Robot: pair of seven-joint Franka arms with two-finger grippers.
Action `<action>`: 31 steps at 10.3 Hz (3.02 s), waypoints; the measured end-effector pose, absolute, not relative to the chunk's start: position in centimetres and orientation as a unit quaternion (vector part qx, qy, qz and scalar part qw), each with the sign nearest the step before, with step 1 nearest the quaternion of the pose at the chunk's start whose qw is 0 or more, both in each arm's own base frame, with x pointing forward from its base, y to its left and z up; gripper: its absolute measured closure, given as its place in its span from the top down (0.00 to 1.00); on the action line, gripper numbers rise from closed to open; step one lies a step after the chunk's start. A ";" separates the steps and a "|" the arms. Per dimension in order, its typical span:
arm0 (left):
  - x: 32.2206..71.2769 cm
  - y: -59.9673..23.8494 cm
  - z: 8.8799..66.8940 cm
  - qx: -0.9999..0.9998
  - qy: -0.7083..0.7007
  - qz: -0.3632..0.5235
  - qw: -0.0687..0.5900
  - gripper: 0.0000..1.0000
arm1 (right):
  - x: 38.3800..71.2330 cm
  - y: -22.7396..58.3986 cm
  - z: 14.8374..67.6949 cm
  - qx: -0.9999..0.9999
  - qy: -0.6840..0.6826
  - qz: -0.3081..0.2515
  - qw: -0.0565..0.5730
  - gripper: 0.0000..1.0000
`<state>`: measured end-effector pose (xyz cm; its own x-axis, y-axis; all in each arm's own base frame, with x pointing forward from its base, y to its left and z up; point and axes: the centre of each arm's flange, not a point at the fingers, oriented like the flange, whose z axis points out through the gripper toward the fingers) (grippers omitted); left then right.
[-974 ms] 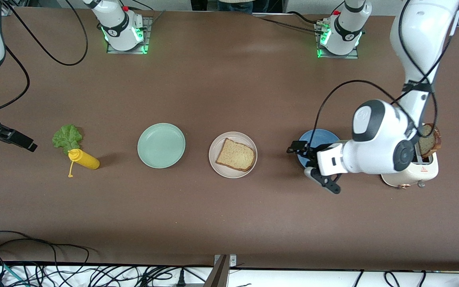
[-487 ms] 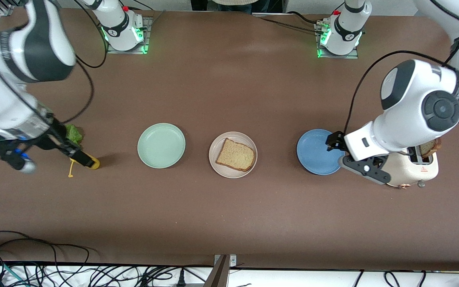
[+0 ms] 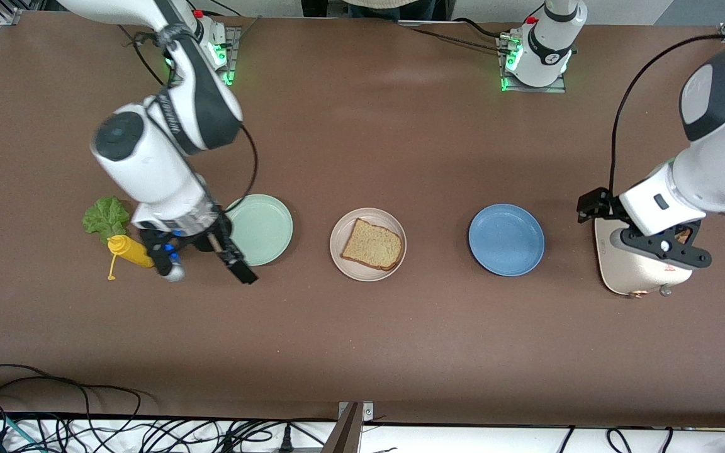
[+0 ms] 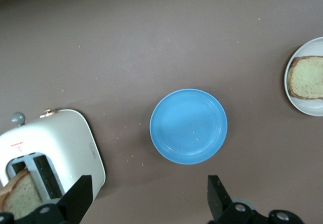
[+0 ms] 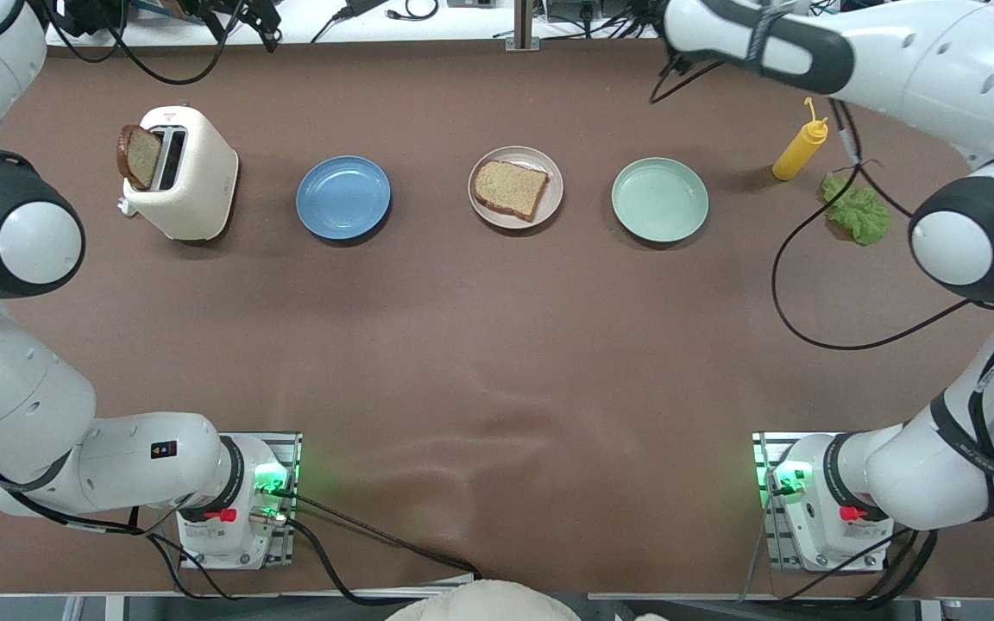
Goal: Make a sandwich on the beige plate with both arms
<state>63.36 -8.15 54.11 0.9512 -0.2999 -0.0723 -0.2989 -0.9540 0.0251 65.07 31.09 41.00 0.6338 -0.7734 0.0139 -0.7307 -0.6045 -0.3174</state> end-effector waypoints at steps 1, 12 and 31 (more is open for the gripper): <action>62.2 -8.4 55.3 0.987 -0.153 -0.054 0.003 1.00 | 64.7 34.3 39.2 -0.886 0.434 -0.070 0.151 1.00; 58.1 -4.1 58.9 0.998 -0.057 -0.026 0.018 1.00 | 59.2 47.5 22.2 -0.887 0.435 -0.034 0.147 1.00; 57.6 -4.0 59.1 0.999 -0.017 -0.030 0.015 1.00 | 66.8 16.1 44.7 -0.985 0.150 0.007 -0.089 1.00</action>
